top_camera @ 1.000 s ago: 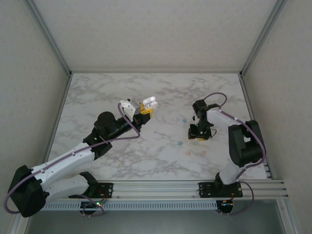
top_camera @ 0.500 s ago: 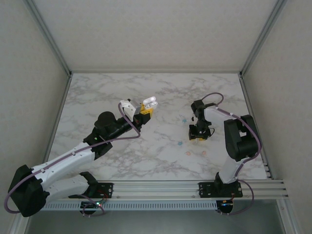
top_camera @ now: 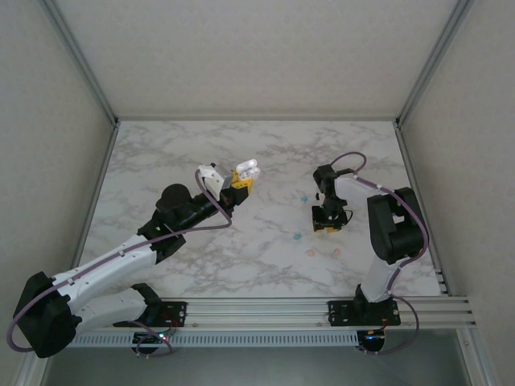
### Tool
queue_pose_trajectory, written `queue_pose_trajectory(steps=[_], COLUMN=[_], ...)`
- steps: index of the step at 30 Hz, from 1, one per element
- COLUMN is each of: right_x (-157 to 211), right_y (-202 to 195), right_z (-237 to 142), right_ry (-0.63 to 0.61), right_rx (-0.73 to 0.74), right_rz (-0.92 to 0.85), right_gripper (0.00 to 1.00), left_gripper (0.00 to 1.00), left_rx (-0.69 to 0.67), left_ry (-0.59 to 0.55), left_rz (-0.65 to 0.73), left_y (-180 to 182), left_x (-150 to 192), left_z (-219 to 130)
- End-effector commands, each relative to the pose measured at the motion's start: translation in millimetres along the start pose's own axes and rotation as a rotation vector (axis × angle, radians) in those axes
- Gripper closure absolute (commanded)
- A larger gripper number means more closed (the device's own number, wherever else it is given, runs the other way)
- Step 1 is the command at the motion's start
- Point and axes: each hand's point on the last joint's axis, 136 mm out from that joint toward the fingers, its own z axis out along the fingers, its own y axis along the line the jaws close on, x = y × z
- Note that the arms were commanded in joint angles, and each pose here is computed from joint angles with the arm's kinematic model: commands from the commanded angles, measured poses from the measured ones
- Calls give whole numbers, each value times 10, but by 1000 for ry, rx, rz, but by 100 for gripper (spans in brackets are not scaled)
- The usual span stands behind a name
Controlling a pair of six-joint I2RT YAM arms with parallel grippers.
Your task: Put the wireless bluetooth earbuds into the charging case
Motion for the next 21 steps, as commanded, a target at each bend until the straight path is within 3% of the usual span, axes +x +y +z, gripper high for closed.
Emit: queue_pose_trajectory(steps=[1,13,21], right_x=[-72,-119,-238], right_y=[14,58,332], right_z=[52,-140,-1090], right_ry=[-11,-86,-373], right_rx=[13,2,-128], right_rz=[4,2,-13], right_gripper=[67,74,74], left_gripper=[88,88,88], left_rx=[0,-3,-12], left_ry=[-35,-31,-15], left_rz=[-6,-10,-27], left_y=[-16,-9,19], left_x=[-142,-133,-64], left_z=[11,18,84])
